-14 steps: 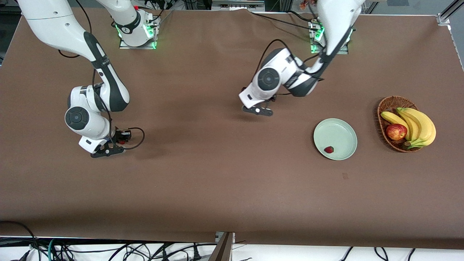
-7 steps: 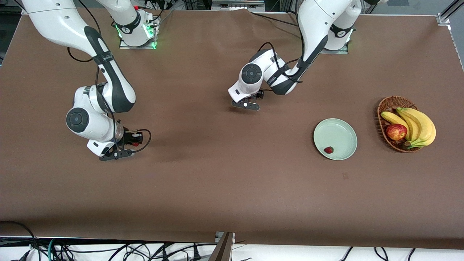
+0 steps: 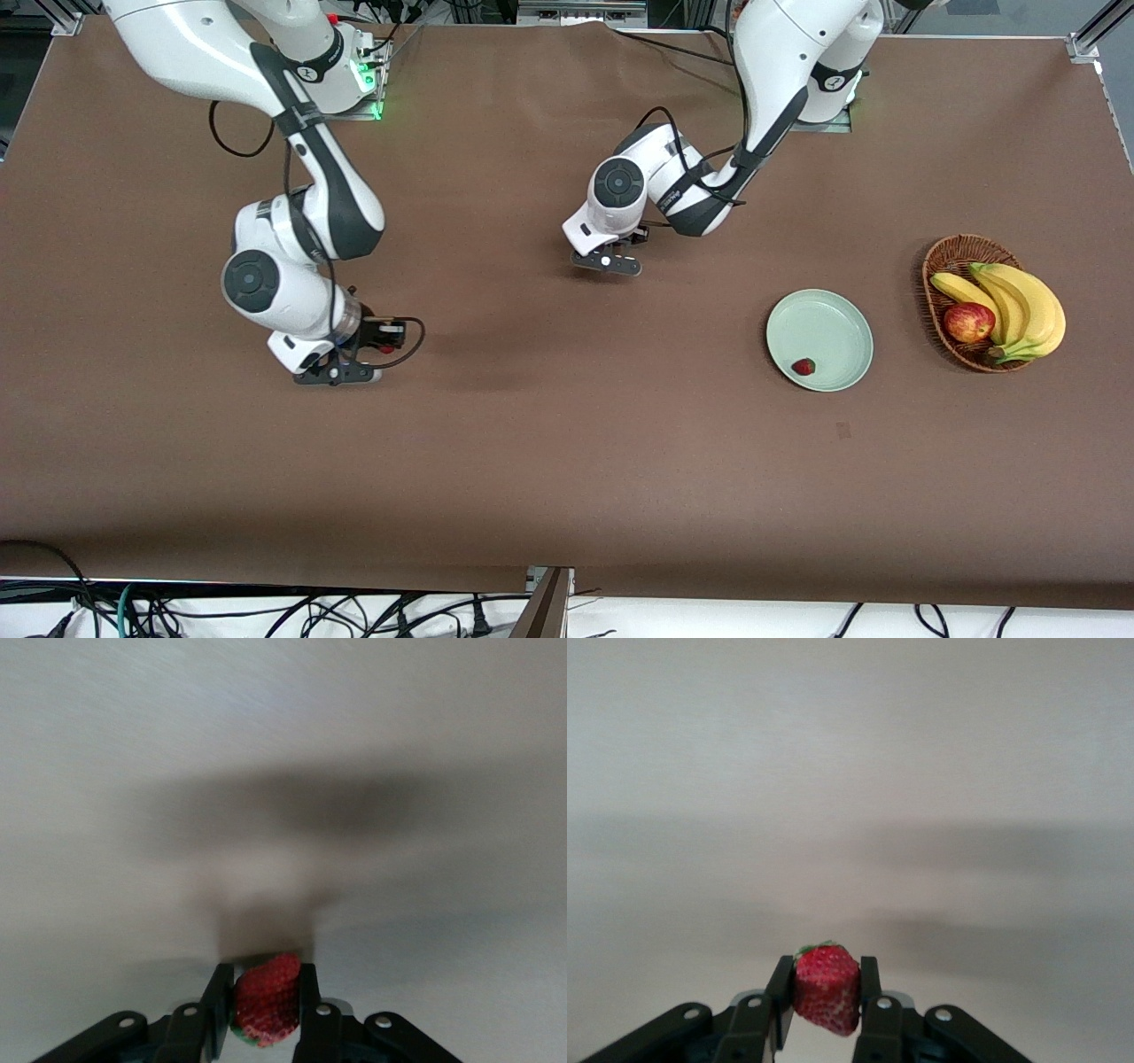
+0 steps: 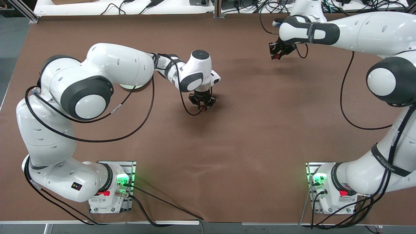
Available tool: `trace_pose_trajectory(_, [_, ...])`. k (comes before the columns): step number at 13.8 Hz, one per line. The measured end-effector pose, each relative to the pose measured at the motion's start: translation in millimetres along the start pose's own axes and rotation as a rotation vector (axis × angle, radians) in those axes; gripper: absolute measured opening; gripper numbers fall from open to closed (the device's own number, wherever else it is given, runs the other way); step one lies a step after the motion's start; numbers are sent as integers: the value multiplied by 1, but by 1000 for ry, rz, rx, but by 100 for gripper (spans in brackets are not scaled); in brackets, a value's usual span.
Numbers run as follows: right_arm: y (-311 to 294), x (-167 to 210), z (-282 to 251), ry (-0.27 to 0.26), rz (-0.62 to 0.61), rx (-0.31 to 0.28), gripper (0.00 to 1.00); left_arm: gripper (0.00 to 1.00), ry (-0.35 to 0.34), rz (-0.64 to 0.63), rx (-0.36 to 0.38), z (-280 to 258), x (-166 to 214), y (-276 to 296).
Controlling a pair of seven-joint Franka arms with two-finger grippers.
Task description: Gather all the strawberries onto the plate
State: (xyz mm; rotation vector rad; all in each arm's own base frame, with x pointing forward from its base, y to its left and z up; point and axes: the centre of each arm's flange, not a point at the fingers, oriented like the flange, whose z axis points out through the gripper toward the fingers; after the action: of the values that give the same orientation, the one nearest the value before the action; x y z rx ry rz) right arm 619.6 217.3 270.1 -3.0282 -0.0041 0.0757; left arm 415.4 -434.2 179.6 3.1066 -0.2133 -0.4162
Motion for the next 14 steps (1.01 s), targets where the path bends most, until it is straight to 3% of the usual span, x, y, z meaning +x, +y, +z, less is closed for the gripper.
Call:
trace_pose_trajectory(3, [-37,-9,-3,8,84,7,33,34,9,-71,11,-70,46,-72])
trace_pose_trajectory(6, [-83,-20,-6,-9,228,73,33,34,24,-30,25,-126,91,-206])
trace_pose_trajectory(8, [-125,-26,-9,-24,311,130,33,34,32,26,36,-131,109,-296])
trace_pose_trajectory(10, [-178,-36,-8,-4,367,176,33,34,21,72,25,-123,114,-366])
trace_pose_trajectory(14, [-288,-75,36,98,387,321,33,34,23,105,-4,-83,121,-404])
